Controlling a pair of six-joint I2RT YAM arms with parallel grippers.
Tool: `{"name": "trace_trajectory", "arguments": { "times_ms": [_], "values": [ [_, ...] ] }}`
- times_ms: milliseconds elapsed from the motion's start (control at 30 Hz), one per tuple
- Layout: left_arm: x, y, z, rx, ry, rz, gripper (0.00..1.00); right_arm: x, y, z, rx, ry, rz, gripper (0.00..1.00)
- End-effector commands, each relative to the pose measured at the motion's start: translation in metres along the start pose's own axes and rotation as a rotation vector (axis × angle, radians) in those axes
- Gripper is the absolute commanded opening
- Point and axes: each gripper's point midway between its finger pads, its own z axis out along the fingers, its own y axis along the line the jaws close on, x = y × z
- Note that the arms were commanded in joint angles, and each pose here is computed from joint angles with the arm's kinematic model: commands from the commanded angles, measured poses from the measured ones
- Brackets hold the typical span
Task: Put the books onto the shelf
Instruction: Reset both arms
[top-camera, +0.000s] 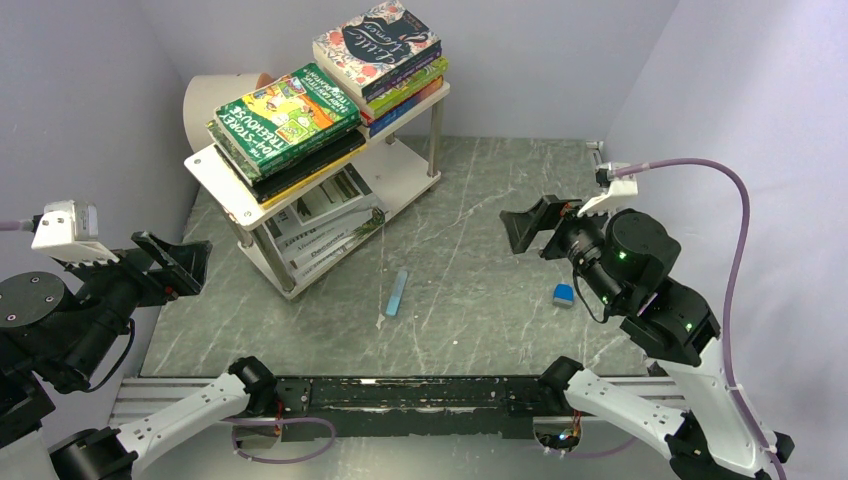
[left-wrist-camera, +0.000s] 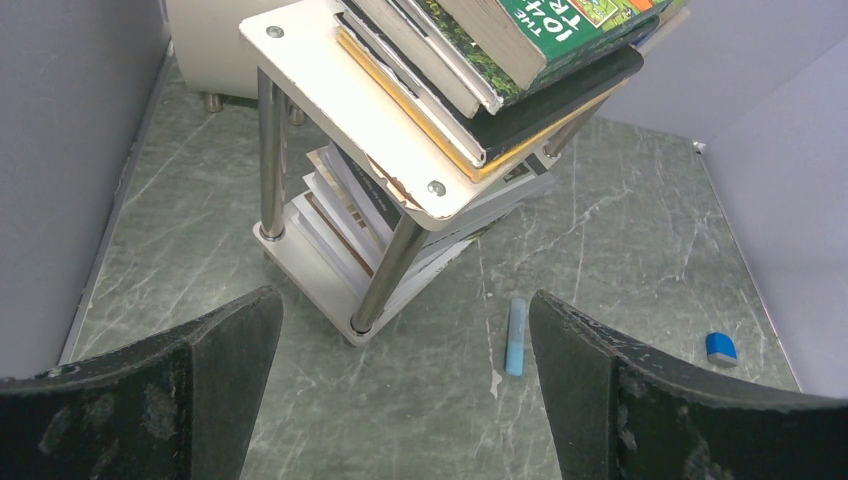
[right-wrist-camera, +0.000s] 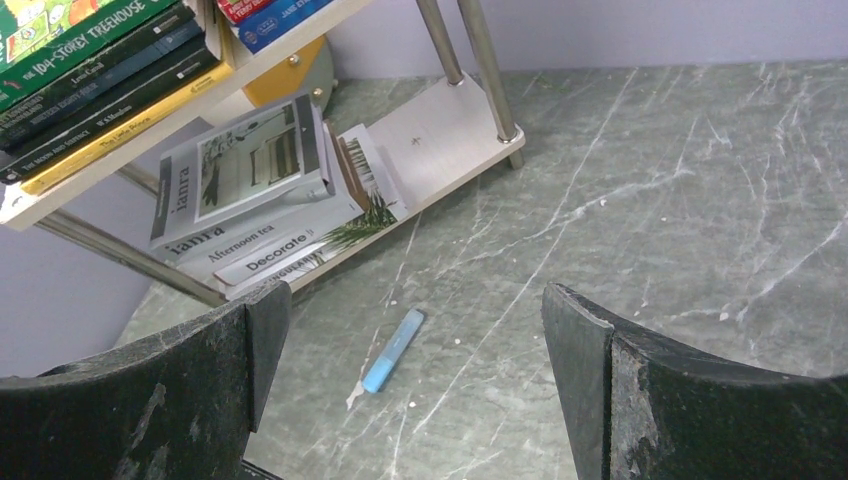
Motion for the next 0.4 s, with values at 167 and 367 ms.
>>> {"name": "trace_trajectory", "arguments": {
  "times_ms": [167, 367],
  "values": [
    [-0.0018, -0.0029, -0.0001, 0.010, -0.006, -0.015, 0.97, -0.0048, 0.0074, -0.0018, -0.047, -0.021, -0.004, 1.00],
    [-0.0032, -0.0030, -0.0006, 0.011, -0.008, -0.017, 0.97, -0.0024, 0.0073, 0.0021, -0.036, -0.003, -0.016, 1.00]
  ]
}}
